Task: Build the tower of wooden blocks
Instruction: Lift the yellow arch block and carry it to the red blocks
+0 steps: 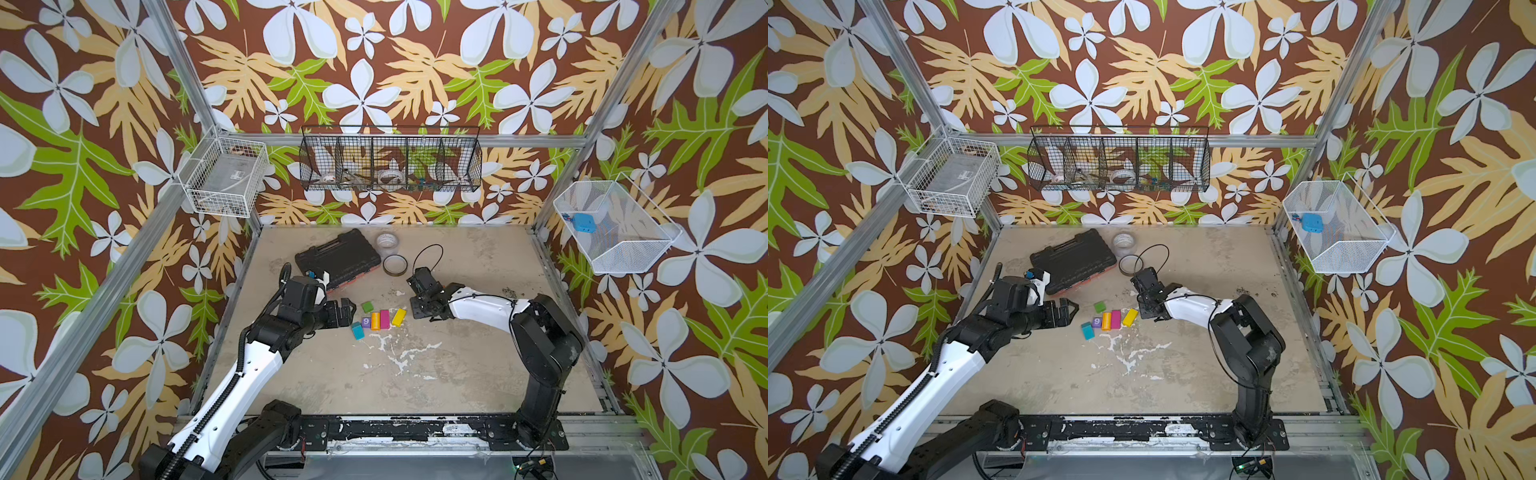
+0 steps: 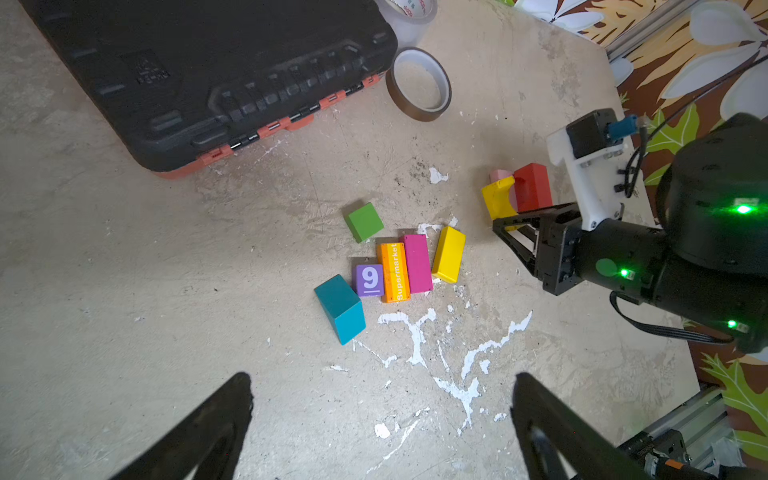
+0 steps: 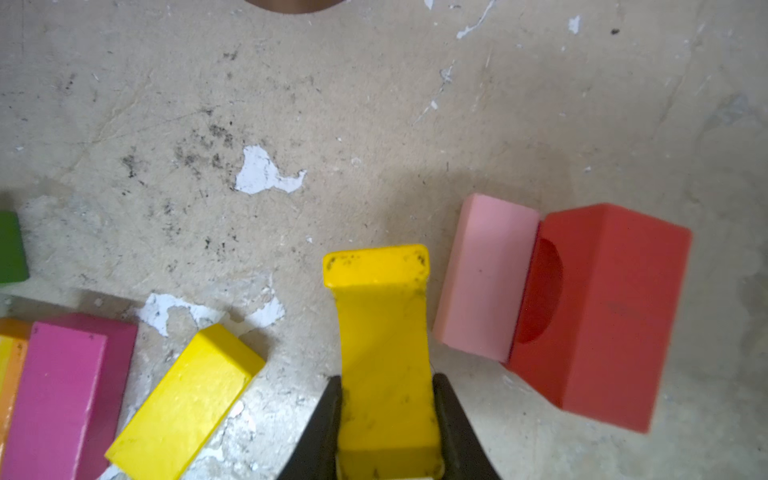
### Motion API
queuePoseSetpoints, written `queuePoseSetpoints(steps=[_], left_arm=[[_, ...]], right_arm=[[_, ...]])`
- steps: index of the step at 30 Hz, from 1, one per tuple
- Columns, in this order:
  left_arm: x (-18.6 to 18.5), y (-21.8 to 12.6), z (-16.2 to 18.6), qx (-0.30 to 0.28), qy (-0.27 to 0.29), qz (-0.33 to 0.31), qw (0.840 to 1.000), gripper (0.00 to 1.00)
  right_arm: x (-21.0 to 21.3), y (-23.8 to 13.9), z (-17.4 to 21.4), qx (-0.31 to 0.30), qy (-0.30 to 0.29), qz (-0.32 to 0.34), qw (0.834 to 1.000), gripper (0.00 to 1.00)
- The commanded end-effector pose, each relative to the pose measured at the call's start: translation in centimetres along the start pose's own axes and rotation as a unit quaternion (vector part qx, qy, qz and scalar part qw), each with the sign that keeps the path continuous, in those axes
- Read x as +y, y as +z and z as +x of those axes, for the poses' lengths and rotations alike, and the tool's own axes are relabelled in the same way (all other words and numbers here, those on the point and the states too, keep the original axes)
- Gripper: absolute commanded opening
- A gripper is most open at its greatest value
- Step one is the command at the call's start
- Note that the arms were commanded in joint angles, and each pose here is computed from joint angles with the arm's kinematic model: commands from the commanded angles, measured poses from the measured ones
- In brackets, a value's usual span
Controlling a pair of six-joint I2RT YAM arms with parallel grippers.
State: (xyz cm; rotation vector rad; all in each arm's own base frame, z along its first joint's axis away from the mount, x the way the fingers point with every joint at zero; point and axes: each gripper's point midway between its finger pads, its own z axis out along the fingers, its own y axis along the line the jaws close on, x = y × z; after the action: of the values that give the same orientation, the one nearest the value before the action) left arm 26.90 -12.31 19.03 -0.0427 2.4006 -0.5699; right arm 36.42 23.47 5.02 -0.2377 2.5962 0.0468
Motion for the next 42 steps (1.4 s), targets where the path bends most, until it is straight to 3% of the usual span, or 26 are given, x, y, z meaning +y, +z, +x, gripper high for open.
queuePoseSetpoints(steps=[1,13,21,28,42], left_arm=[[-0.3,0.0,-0.1,0.002,0.003,0.006,1.0,0.98],[-0.3,-0.2,-0.3,-0.004,0.006,0.005,1.0,0.98],[-0.5,-0.6,-0.4,-0.01,0.008,0.01,1.0,0.98],[-0.8,-1.1,-0.6,-0.019,0.01,0.017,1.0,0.98],[-0.8,-0.9,-0.5,-0.015,0.009,0.017,1.0,0.98]], right_arm=[[-0.3,-1.0,0.0,-0.006,0.017,0.001,1.0,0.11],[-1.8,-6.7,-1.3,-0.066,0.064,-0.017,0.996,0.06],[-5.1,-8.7,-0.1,-0.079,0.105,0.022,0.991,0.0],[-7.1,-7.7,0.5,-0.065,0.142,0.037,0.987,0.0],[-3.9,-4.3,-2.5,-0.036,0.119,0.022,0.992,0.0]])
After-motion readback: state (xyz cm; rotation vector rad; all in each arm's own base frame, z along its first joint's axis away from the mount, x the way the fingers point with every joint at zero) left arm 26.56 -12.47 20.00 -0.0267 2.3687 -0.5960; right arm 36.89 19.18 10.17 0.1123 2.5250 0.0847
